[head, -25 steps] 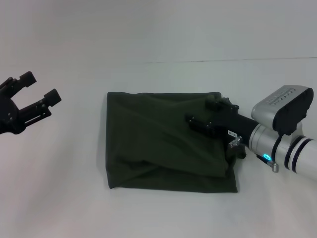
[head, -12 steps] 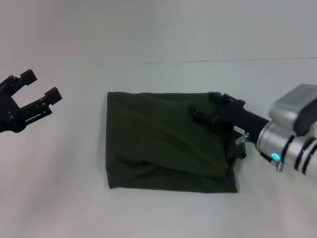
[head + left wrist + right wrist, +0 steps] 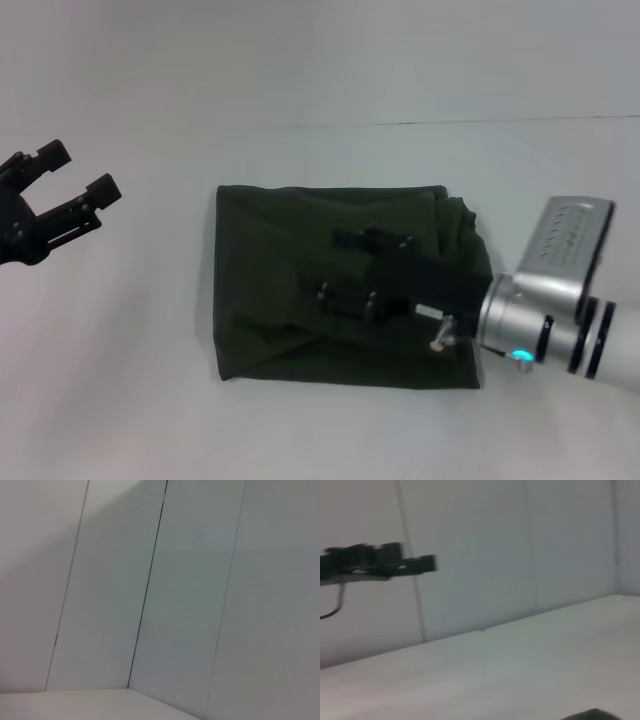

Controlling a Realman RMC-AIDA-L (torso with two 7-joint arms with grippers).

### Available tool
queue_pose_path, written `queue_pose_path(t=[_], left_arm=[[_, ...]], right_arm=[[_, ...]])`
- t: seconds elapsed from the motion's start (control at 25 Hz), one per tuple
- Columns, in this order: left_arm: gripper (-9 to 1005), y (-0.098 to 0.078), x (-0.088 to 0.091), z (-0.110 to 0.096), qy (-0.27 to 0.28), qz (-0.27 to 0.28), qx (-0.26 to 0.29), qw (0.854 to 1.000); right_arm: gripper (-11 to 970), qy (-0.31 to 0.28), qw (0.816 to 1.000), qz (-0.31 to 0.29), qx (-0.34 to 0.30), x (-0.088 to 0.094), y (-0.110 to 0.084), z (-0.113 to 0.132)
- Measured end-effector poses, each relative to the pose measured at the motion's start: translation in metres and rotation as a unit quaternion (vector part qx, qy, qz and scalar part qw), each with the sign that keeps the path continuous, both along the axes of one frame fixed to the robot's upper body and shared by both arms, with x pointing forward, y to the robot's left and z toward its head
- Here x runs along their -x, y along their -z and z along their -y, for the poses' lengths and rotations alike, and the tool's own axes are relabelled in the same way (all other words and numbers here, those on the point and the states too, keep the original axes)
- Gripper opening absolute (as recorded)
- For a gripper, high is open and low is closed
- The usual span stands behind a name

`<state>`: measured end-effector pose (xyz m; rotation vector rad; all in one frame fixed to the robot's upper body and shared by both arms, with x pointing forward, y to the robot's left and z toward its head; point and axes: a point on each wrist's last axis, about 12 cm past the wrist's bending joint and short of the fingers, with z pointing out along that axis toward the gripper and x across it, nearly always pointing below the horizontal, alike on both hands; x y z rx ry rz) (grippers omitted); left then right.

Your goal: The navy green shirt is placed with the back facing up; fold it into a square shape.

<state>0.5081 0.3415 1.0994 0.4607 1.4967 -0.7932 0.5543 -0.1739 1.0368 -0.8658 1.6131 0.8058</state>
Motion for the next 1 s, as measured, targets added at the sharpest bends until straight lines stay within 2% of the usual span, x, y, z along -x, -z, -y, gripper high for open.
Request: queue_pose_path(t=[0.24,0.68,0.88,0.92,1.0], left_arm=[[946,0.0,0.0,-0.001,-0.002,-0.001,-0.001,1.0],[946,0.002,0.002,0.0,-0.003,0.001,-0.003,1.0],[946,0.003,0.002,0.001,0.0,-0.001,-0.007,1.0],[946,0.004,0.002,0.001,0.001,-0.002,-0.007,1.0],[948,0.005,0.002,0.003,0.002,-0.008,-0.005,1.0]], right_arm=[[794,-0.05,0.997,-0.001,0.059,-0.001,0.005,-0.017],[795,-0.051,0.991,-0.012,0.124,-0.003,0.016,-0.015],[797,-0.043,0.996,-0.008,0.084,0.001,0.012,-0.01],[798,-0.021,1.0,0.001,0.011,0.004,0.0,-0.002],[798,-0.003,1.0,0.004,-0.027,0.007,-0.004,0.007]])
